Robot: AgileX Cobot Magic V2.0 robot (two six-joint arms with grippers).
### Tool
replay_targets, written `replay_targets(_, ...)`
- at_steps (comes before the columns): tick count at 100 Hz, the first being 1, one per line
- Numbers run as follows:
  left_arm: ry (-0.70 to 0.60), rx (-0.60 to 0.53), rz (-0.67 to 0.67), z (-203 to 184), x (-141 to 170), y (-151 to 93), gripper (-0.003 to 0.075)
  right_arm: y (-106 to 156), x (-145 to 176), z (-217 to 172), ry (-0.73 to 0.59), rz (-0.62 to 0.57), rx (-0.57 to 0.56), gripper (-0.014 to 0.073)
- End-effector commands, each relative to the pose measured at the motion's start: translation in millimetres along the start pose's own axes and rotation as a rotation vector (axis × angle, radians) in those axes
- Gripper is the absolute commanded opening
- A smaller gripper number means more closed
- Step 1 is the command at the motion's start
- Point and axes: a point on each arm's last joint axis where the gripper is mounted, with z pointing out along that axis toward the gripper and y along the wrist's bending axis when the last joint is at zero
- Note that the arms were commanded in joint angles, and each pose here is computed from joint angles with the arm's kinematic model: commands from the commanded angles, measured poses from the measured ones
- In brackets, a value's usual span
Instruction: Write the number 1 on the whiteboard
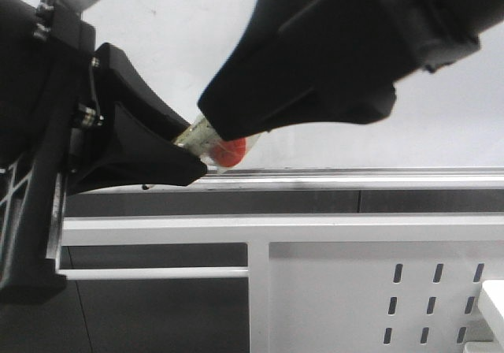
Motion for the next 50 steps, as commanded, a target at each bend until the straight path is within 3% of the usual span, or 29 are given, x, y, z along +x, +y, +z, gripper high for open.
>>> replay_targets(1, -0.106, -0.028, -0.006, -6.9, -18.3, 7.8, -0.0020, -5.1, -17.9, -4.7, -0.098, -0.020, 0.039, 0.0242)
replay_targets(14, -0.102, -0.028, -0.008, -6.9, -17.9, 7.9, -0.0020, -5.8, -19.4, -5.0, -0.114, -0.019, 0.047, -0.0074)
replay_targets(24, -0.099, -0.029, -0.012, -6.9, -17.7, 7.9, -0.0015, -6.2, -20.1, -5.1, -0.122, -0.019, 0.051, -0.0071)
replay_targets(32, -0.099, -0.029, -0.012, -6.9, -17.7, 7.9, 0.0045, -6.1, -19.7, -5.0, -0.118, -0.027, 0.051, -0.0071)
replay_targets(50, -0.102, -0.036, -0.089, -8.6, -18.2, 9.1, 0.0391, -6.6, -20.7, -5.7, -0.129, -0.029, 0.056, -0.0071)
